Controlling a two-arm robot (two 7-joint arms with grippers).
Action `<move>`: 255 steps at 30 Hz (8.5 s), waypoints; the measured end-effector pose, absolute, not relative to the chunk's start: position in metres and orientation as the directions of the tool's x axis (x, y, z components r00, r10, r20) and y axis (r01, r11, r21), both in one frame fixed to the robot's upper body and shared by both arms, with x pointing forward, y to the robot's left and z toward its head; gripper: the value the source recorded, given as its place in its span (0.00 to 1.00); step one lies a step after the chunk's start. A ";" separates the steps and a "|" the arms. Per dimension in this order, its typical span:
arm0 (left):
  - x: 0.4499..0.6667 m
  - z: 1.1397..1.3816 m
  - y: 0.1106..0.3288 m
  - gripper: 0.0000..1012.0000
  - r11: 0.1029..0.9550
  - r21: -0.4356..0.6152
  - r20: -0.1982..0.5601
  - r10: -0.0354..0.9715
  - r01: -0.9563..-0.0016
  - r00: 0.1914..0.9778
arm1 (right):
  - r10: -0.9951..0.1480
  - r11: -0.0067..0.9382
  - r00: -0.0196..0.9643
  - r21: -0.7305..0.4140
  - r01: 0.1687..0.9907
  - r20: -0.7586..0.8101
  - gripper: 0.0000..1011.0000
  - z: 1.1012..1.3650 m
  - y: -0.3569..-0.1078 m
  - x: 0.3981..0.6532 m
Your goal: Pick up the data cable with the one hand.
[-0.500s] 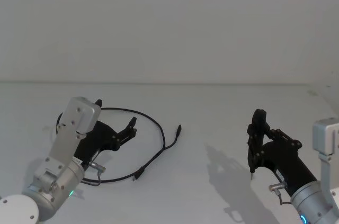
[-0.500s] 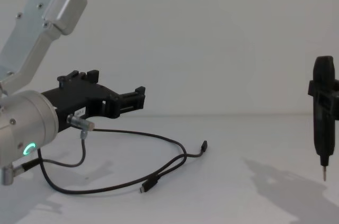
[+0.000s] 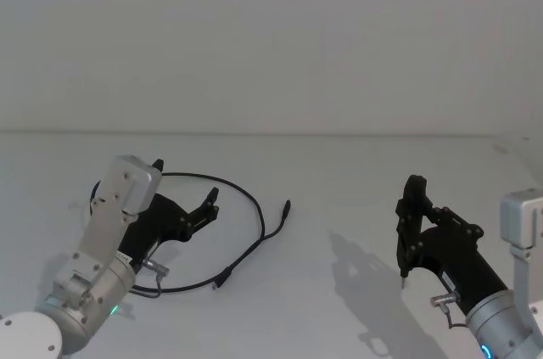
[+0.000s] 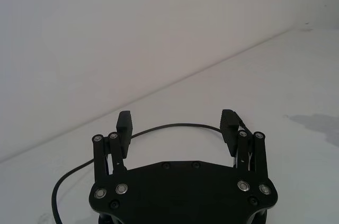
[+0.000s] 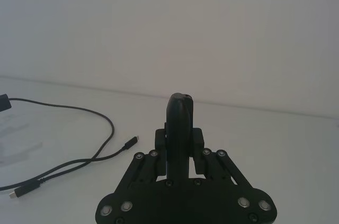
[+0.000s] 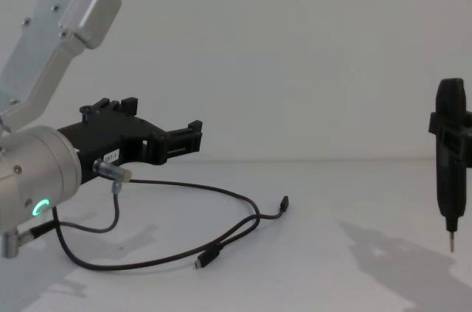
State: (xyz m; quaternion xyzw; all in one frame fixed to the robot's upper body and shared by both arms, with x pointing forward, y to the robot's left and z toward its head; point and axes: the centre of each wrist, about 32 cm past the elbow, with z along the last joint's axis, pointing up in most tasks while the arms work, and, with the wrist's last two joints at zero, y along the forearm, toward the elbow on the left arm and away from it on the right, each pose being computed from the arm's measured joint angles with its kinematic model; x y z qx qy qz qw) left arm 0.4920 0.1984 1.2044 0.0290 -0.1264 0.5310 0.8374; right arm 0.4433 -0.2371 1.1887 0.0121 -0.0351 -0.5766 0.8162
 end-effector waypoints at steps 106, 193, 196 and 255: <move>0.517 1.223 0.130 0.81 0.570 0.406 0.155 0.728 -0.715 0.668 | -0.942 0.335 0.333 0.060 0.940 0.043 0.28 1.189 -0.237 0.443; 0.499 1.294 0.189 0.03 0.786 0.356 0.035 0.530 -0.506 0.847 | -0.938 0.334 0.344 0.171 0.927 -0.032 0.28 1.209 -0.219 0.450; 0.498 1.295 0.189 0.03 0.787 0.355 0.035 0.528 -0.505 0.848 | -0.936 0.333 0.348 0.196 0.922 -0.051 0.28 1.213 -0.214 0.453; 0.497 1.298 0.192 0.03 0.792 0.355 0.033 0.521 -0.497 0.853 | -0.925 0.290 0.343 0.278 0.916 -0.163 0.28 1.197 -0.181 0.500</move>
